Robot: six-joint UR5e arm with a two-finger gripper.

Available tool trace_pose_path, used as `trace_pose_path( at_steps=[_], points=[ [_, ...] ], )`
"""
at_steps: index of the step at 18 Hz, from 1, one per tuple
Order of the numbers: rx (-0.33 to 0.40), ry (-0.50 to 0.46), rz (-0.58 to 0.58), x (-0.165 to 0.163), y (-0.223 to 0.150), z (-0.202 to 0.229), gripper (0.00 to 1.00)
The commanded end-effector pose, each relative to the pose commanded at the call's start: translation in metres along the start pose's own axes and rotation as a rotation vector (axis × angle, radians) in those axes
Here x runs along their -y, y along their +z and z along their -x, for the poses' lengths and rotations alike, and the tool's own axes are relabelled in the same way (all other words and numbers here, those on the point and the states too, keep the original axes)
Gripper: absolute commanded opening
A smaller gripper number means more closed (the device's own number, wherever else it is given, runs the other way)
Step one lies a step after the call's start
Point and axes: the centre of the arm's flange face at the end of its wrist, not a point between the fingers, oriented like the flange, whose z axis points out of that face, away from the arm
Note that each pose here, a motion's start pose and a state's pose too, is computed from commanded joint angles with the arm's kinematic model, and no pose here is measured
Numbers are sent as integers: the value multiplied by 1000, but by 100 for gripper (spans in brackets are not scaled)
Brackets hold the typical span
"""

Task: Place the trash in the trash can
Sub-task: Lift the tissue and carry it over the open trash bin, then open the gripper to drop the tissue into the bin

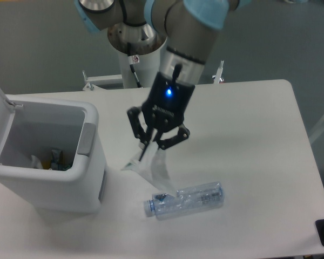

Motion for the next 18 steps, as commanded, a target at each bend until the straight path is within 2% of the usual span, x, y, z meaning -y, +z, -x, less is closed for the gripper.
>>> trace_pose_path(
  at_steps=[4, 11, 12, 14, 15, 16, 17, 18],
  points=[
    [-39, -34, 9, -4, 2, -48, 0],
    [-126, -14, 39, -9, 25, -119, 0],
    [-135, -3, 41, -8, 27, -126, 3],
    [-150, 22, 40, -7, 32, -136, 39],
    [-150, 34, 33, -6, 33, -138, 68],
    [-149, 49, 26, -6, 35, -138, 87],
    [-147, 56, 21, -5, 36, -137, 96],
    [-147, 55, 22, -5, 37, -136, 100]
  ],
)
